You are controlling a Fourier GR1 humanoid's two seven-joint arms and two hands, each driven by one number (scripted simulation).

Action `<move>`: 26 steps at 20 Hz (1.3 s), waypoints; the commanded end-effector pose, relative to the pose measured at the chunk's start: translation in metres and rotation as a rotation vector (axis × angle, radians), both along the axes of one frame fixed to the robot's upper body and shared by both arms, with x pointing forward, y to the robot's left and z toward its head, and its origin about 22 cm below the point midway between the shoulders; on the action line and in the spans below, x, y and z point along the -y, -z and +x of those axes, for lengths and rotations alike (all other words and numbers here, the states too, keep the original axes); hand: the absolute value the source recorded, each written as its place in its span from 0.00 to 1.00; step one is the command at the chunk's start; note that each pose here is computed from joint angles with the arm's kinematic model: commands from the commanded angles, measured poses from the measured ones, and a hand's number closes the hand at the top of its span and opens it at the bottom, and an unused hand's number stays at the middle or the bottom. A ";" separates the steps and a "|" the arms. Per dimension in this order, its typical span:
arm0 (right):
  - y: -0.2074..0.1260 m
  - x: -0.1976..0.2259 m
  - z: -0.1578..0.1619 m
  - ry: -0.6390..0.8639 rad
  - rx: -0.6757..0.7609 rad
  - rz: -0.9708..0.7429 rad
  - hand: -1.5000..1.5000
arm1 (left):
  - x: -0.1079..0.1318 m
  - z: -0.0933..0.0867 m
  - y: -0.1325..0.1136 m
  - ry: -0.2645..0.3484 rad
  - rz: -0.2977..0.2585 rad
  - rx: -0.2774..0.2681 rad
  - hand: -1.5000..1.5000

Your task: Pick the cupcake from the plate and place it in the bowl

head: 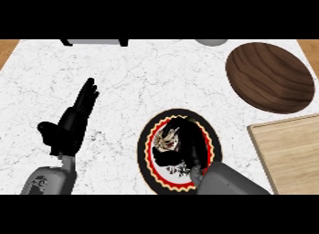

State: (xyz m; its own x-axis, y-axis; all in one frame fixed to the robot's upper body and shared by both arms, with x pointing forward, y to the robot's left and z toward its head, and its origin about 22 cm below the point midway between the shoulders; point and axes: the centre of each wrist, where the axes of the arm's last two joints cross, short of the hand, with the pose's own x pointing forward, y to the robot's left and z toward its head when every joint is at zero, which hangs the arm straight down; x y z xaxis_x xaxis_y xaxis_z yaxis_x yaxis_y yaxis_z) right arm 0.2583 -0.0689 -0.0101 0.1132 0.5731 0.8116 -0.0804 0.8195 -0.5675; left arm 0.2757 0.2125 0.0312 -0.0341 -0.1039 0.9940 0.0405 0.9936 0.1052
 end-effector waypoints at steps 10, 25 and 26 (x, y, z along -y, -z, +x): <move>-0.076 0.043 0.018 -0.226 0.421 0.108 1.00 | -0.012 -0.001 -0.006 -0.006 0.008 0.003 0.50; -0.220 0.060 0.033 0.019 0.514 -0.122 1.00 | 0.021 -0.002 0.011 -0.004 0.010 -0.004 0.50; -0.220 0.054 0.038 0.062 0.508 -0.120 1.00 | -0.014 -0.011 -0.005 -0.016 0.008 -0.008 0.50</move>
State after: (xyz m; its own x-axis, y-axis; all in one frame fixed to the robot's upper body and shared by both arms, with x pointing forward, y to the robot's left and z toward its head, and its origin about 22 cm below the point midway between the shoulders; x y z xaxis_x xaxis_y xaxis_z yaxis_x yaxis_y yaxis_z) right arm 0.2878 -0.1246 0.1882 -0.2951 0.6486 0.7016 0.2093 0.7603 -0.6149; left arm 0.2732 0.2136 0.0297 -0.0220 -0.1096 0.9937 0.0262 0.9936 0.1102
